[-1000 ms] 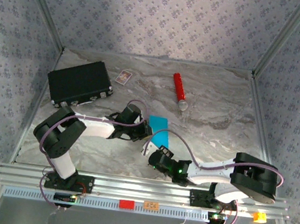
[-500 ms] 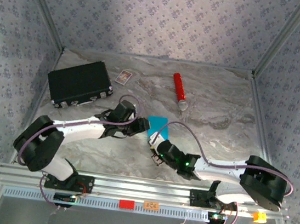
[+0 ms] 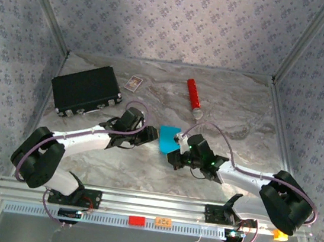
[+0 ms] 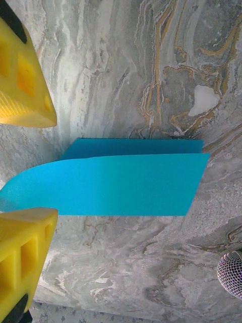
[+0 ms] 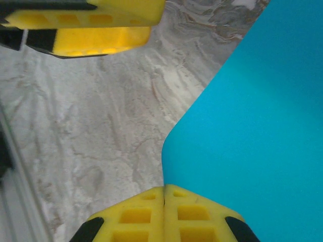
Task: Fold a paper plane with a square sheet of paper (pick it up from the middle)
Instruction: Third fold the triangle at the center of the table.
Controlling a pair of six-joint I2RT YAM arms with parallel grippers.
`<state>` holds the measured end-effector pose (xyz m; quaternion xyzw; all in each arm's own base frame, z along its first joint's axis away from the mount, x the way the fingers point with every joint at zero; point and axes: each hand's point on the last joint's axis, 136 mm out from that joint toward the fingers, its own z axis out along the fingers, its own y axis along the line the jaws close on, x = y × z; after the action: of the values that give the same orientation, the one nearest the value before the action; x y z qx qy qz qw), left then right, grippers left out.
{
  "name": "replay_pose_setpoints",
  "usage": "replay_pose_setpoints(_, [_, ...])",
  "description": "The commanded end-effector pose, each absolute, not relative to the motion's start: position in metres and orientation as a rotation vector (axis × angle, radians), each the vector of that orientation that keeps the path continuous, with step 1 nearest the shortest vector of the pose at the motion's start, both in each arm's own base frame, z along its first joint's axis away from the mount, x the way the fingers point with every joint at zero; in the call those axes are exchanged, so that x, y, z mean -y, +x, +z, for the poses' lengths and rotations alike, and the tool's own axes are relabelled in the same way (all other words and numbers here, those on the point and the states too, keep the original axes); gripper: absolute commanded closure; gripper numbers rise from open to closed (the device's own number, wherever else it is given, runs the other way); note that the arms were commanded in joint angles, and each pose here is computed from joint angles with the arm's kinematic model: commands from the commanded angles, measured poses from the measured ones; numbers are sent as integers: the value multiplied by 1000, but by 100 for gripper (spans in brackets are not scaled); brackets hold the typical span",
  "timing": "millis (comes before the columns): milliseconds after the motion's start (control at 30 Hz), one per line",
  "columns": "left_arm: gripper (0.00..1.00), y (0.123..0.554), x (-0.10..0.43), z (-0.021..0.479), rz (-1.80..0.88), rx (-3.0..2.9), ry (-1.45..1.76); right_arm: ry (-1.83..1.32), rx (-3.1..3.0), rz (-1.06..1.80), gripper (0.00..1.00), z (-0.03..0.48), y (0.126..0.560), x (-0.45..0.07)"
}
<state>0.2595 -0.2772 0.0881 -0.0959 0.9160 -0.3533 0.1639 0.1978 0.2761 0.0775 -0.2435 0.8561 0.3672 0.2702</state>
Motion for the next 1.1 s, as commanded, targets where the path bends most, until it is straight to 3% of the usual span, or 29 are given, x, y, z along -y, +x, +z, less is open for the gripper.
replay_pose_setpoints(0, [57,264,281,101,-1037,-2588,-233,-681,-2365,1190,100,85,179,-285])
replay_pose_setpoints(267, [66,269,298,105,-1095,-2593,-150,-744,-2346,1291,100,87,165,-292])
replay_pose_setpoints(433, [81,276,314,102,-1137,-2609,-105,-740,-2359,1270,100,81,168,-292])
replay_pose_setpoints(1067, [90,283,336,32,-1102,-2784,-58,-727,-2398,1255,100,72,170,-291])
